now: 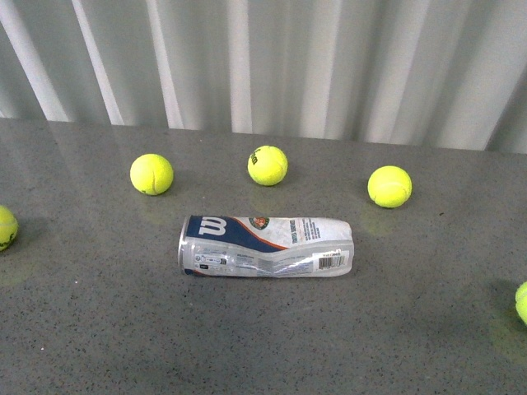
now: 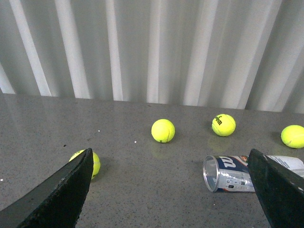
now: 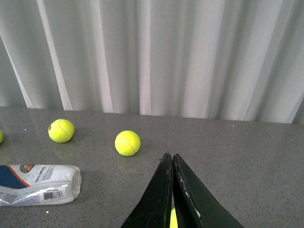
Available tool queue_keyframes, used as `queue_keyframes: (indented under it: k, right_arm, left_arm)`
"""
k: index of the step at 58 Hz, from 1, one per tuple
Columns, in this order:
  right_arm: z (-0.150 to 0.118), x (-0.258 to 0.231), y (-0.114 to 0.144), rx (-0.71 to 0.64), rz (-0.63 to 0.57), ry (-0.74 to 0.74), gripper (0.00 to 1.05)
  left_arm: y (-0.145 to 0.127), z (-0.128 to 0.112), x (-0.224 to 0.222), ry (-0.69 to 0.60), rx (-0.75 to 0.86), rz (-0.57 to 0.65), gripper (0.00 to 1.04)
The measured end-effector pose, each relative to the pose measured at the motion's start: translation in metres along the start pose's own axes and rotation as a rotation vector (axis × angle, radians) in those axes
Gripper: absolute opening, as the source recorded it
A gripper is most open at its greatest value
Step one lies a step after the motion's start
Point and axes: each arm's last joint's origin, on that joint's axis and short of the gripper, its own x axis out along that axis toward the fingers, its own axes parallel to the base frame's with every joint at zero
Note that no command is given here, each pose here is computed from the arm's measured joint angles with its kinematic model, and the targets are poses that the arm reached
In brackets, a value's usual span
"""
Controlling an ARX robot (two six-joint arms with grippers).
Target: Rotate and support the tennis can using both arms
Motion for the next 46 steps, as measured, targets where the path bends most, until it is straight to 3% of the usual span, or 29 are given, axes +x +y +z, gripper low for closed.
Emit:
queue_keyframes:
  k: [46]
  right_arm:
    - [-0.003, -0.019, 0.0, 0.0, 0.002, 0.005, 0.03]
  left_arm:
    - [0.0, 0.0, 0.0, 0.0, 0.0, 0.0, 0.98]
